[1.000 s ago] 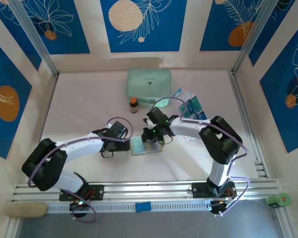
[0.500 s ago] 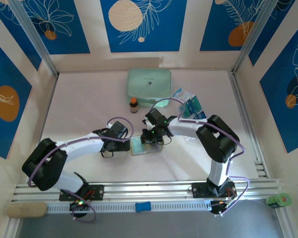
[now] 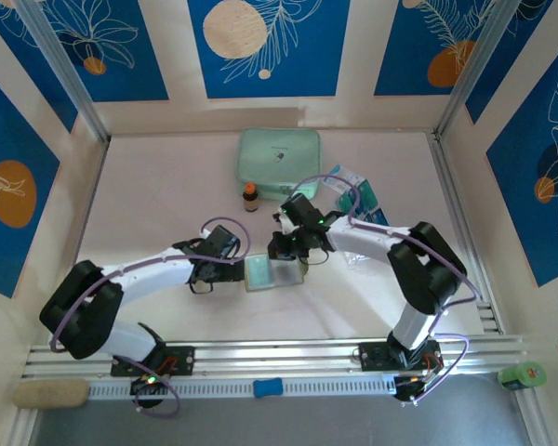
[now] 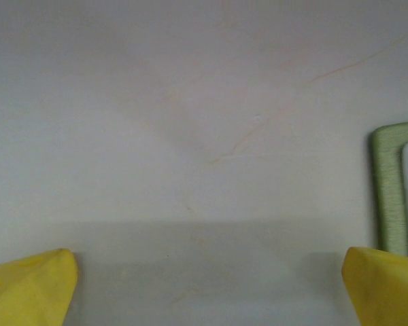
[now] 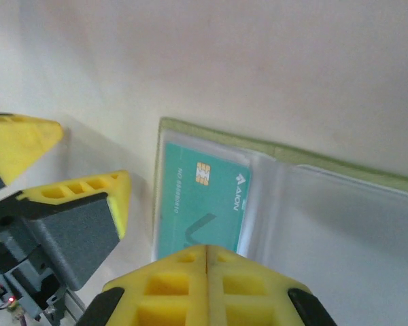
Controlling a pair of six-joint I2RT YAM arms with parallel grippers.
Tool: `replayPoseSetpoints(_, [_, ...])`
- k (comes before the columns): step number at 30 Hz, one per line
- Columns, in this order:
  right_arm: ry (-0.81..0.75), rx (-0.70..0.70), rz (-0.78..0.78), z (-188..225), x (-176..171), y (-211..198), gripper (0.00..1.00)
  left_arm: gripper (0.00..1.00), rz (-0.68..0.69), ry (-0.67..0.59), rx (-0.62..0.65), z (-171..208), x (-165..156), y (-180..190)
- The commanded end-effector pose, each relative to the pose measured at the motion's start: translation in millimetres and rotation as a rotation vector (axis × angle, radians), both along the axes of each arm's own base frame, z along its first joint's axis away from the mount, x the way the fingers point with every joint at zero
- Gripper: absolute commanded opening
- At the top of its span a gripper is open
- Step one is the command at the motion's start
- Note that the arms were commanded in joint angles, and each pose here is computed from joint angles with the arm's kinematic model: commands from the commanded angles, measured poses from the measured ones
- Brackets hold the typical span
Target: Put the credit cards into the card holder
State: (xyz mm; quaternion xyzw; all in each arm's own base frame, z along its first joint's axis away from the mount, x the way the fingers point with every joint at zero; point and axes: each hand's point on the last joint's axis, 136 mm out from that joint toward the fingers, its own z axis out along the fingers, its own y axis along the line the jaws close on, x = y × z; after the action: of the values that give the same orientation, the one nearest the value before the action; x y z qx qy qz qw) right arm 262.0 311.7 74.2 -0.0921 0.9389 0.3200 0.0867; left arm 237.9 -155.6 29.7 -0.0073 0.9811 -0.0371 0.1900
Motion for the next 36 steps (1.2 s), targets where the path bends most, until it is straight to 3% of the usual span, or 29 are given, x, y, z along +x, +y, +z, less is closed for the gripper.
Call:
replayPoseSetpoints(1, [-0.001,-0.015,-0.027,2.2,1.2,-24.7,0.0,1.0,-0.027,-0.049,-0.034,26.7,7.3,-9.7])
replayPoseSetpoints(9, [0.019,-0.044,-0.069,-12.2,10.0,-58.6,0.0,1.0,-0.074,-0.089,-0.09,52.4,15.9,-41.6])
replayPoseSetpoints(20, [0.05,-0.04,-0.033,-22.9,10.3,-50.6,0.0,1.0,-0.16,-0.068,-0.069,40.8,9.4,-90.9])
replayPoseSetpoints(36, [0.112,-0.073,0.006,-50.8,3.2,-36.8,0.0,1.0,-0.196,-0.051,-0.048,24.6,3.0,-103.3])
